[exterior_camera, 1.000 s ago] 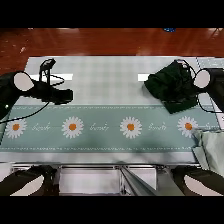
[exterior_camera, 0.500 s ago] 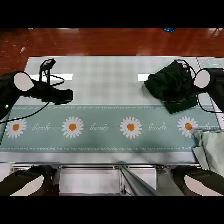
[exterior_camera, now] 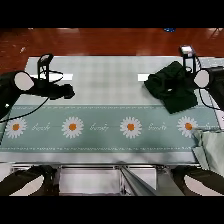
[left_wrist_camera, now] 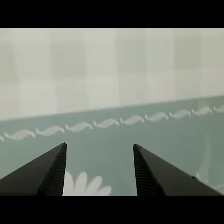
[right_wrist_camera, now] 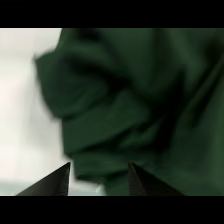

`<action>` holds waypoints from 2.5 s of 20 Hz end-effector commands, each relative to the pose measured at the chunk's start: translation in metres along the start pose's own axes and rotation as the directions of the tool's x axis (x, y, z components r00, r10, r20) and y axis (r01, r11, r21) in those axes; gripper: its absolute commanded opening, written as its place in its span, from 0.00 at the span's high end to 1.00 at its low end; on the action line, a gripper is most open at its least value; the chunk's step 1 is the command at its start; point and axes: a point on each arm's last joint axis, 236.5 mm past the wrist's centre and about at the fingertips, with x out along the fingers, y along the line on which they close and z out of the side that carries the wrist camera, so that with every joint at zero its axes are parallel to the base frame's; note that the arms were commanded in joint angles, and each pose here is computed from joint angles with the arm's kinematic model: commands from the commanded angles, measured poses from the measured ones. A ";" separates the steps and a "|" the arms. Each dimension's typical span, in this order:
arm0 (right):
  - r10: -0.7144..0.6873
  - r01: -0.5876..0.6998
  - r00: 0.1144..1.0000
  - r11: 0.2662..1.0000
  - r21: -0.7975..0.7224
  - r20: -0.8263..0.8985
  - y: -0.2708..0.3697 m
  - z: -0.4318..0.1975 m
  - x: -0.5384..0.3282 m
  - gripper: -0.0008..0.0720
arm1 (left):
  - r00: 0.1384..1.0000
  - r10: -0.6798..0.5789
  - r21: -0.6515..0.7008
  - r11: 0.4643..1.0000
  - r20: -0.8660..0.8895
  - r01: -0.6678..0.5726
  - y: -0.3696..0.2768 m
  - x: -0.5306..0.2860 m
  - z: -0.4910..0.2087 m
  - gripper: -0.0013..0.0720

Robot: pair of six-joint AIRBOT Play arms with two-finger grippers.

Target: Fold the shirts.

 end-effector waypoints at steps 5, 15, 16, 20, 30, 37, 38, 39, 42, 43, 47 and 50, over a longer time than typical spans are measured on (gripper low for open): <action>-0.192 0.184 0.981 0.968 0.168 0.030 -0.091 0.058 0.073 0.42 | 0.992 0.043 -0.017 0.999 0.117 -0.042 0.013 -0.004 0.031 0.29; -0.089 0.146 0.938 0.978 0.150 -0.335 -0.086 -0.025 0.181 0.42 | 0.992 0.042 -0.030 0.999 0.118 -0.038 0.012 -0.005 0.031 0.29; -0.075 0.140 0.931 0.977 0.160 -0.358 -0.082 -0.031 0.181 0.46 | 0.992 0.040 -0.056 0.998 0.118 -0.034 0.012 -0.005 0.031 0.29; -0.036 0.075 0.923 0.994 0.086 -0.383 -0.073 -0.026 0.158 0.96 | 0.992 0.048 -0.076 0.996 0.115 -0.040 0.017 -0.028 0.043 0.29; 0.036 -0.061 0.936 0.996 0.063 0.349 -0.042 0.197 -0.098 0.96 | 0.975 0.019 -0.153 0.988 0.222 0.016 0.028 -0.143 0.001 0.29; 0.145 -0.107 0.641 0.989 -0.099 0.754 0.020 0.262 -0.327 0.96 | 0.972 -0.032 -0.181 0.981 0.231 0.075 0.018 -0.130 -0.043 0.29; 0.168 -0.119 0.586 0.986 -0.121 0.793 0.030 0.263 -0.354 0.96 | 0.973 -0.039 -0.184 0.980 0.227 0.082 0.017 -0.128 -0.044 0.29; 0.193 -0.132 0.540 0.981 -0.144 0.819 0.040 0.262 -0.375 0.96 | 0.973 -0.044 -0.186 0.979 0.228 0.088 0.016 -0.128 -0.043 0.29; 0.282 -0.175 0.431 0.958 -0.227 0.857 0.076 0.256 -0.423 0.96 | 0.965 -0.040 -0.185 0.979 0.259 0.090 0.017 -0.130 -0.036 0.29; 0.311 -0.191 0.416 0.949 -0.252 0.854 0.087 0.253 -0.429 0.96 | 0.963 -0.039 -0.184 0.979 0.268 0.091 0.017 -0.130 -0.034 0.29; 0.447 -0.272 0.524 0.894 -0.355 0.725 0.142 0.220 -0.402 0.96 | 0.962 -0.038 -0.184 0.979 0.269 0.090 0.017 -0.130 -0.034 0.29; 0.551 -0.372 0.663 0.830 -0.416 0.506 0.191 0.169 -0.343 0.96 | 0.962 -0.038 -0.184 0.979 0.269 0.090 0.017 -0.130 -0.033 0.29</action>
